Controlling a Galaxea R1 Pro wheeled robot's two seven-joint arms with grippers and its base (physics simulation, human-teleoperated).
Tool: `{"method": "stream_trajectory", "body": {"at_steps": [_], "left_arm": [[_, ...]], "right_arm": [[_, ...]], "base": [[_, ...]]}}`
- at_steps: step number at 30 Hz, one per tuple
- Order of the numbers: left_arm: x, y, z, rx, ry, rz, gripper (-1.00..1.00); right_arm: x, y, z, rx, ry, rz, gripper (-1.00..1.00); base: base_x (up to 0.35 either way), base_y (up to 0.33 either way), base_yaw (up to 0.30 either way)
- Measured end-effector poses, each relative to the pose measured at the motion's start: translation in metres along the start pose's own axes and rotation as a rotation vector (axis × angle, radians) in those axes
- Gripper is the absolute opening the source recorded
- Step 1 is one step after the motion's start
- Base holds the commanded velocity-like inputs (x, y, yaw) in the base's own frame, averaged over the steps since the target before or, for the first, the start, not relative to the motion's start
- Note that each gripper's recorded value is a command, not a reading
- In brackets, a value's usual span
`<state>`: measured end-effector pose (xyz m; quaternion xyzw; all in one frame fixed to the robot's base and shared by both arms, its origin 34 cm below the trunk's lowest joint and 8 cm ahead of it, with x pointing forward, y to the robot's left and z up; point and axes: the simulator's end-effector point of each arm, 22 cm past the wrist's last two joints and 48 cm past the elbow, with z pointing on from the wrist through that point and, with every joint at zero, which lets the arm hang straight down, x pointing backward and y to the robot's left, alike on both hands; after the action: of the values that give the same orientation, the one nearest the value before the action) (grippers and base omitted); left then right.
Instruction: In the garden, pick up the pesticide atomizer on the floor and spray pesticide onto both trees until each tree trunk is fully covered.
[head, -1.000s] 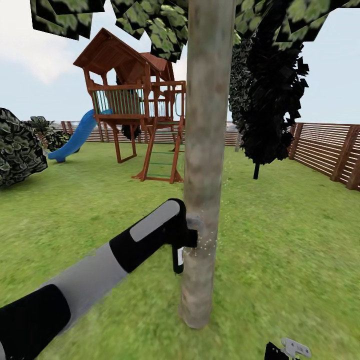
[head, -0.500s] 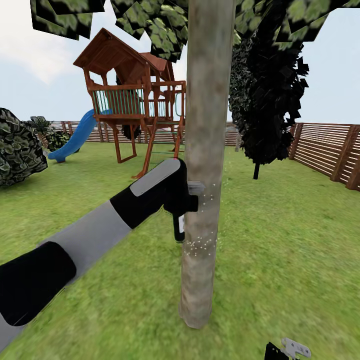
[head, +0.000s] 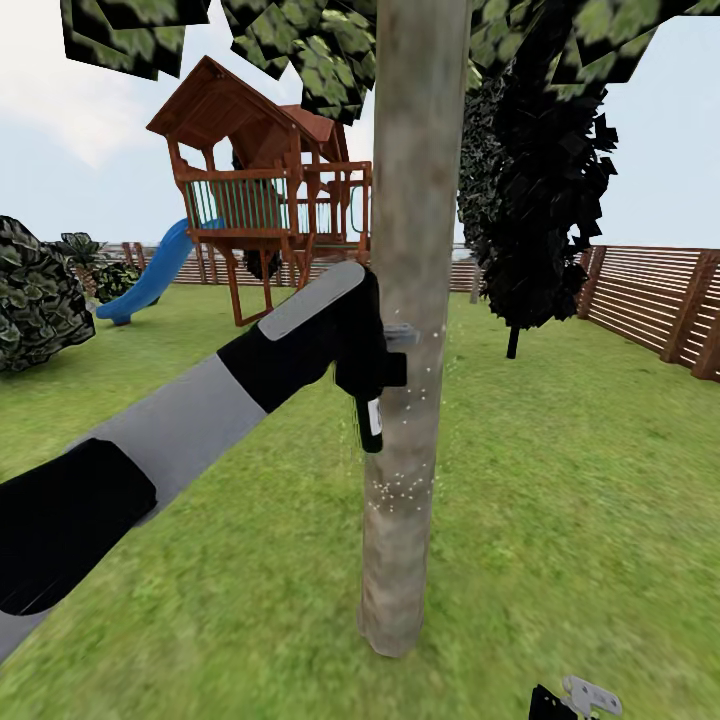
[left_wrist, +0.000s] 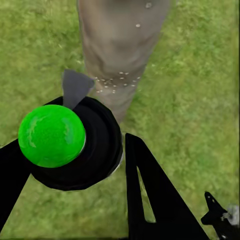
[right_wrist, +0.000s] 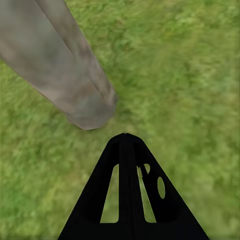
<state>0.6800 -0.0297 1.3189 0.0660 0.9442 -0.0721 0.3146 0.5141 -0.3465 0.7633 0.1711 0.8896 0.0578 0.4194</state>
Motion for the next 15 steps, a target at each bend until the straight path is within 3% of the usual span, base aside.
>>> {"method": "stream_trajectory", "body": {"at_steps": [3,6,11,15], "left_arm": [[0.005,-0.011,-0.003,0.035,0.009,-0.007,-1.00],[0.015,-0.024,-0.005,0.069,0.004,0.020,-1.00],[0.076,-0.032,0.034,0.113,0.112,0.029,-1.00],[0.112,-0.017,0.073,0.058,0.130,0.031,-1.00]], "right_arm": [[0.000,0.000,0.000,0.000,0.000,0.000,-1.00],[0.000,0.000,0.000,0.000,0.000,0.000,-1.00],[0.001,0.000,0.000,0.000,0.002,-0.001,-1.00],[0.001,0.000,0.000,0.000,0.002,-0.002,-1.00]], "base": [[0.000,0.000,0.000],[0.000,0.000,0.000],[0.000,0.000,0.000],[0.000,0.000,0.000]]}}
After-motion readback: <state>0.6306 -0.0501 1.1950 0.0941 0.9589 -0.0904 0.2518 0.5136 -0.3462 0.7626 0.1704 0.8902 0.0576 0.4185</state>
